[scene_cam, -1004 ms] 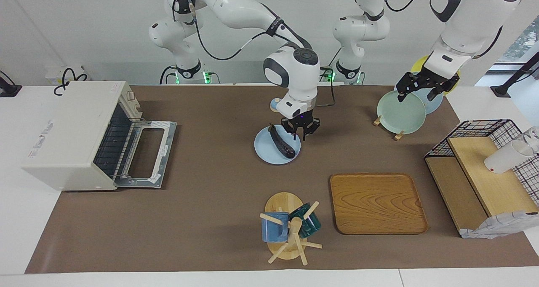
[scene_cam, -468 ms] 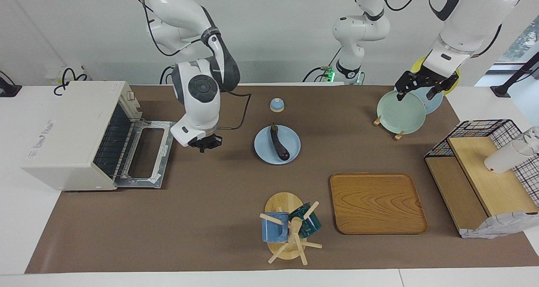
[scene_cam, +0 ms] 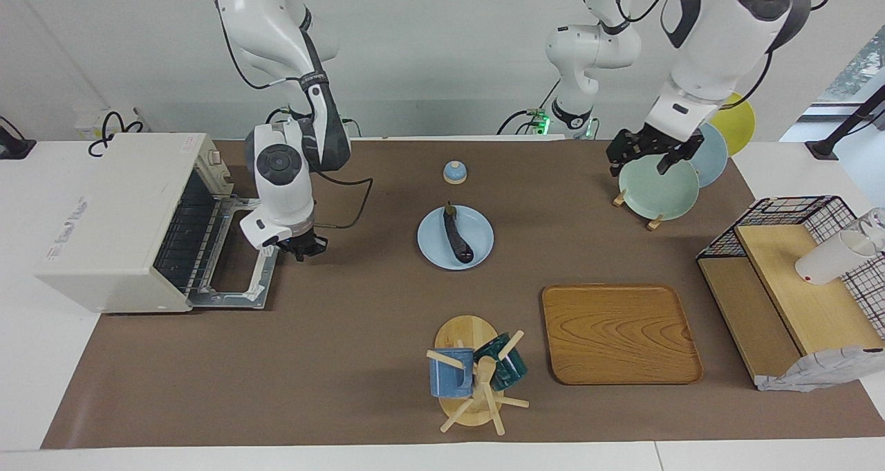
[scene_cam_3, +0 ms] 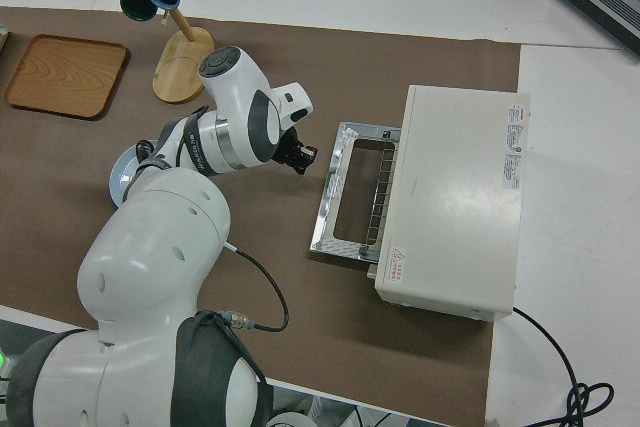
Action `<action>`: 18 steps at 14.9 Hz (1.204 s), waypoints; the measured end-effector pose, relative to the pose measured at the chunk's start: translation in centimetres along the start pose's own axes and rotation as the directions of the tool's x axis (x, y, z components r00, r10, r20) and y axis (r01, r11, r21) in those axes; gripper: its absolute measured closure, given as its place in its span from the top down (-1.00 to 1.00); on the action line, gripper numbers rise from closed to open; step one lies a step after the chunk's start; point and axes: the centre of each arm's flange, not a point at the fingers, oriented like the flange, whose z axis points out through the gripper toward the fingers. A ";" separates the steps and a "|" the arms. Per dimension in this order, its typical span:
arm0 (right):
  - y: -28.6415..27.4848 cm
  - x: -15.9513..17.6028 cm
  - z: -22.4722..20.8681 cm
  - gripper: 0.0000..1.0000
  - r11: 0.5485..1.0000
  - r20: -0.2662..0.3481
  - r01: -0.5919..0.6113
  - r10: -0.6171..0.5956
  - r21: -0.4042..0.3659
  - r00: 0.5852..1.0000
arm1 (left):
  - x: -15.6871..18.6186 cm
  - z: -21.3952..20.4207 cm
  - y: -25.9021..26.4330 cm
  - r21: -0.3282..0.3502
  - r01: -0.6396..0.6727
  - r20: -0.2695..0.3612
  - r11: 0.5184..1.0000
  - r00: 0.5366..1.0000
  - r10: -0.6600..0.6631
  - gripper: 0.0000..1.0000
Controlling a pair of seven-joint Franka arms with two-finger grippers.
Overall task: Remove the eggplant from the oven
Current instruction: 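Release the plate with the right gripper while the left gripper reaches the eggplant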
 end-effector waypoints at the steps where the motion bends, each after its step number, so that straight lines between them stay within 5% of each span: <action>1: 0.5 -0.2 0.4 -0.98 1.000 -0.008 0.005 -0.005 -0.002 1.000 | -0.1 1.5 1.9 -0.013 0.006 0.000 1.000 1.000 -0.006 1.00; 10: 4.1 -0.5 2.4 -0.98 0.998 -0.019 0.057 -0.057 -0.015 0.998 | 1.2 19.7 18.5 -0.039 0.068 -0.014 0.997 0.998 -0.069 1.00; 18: 4.7 0.1 -1.9 -0.98 0.968 0.016 0.245 -0.245 -0.058 0.969 | -2.0 24.1 23.4 -0.019 0.051 0.014 0.999 0.999 -0.050 1.00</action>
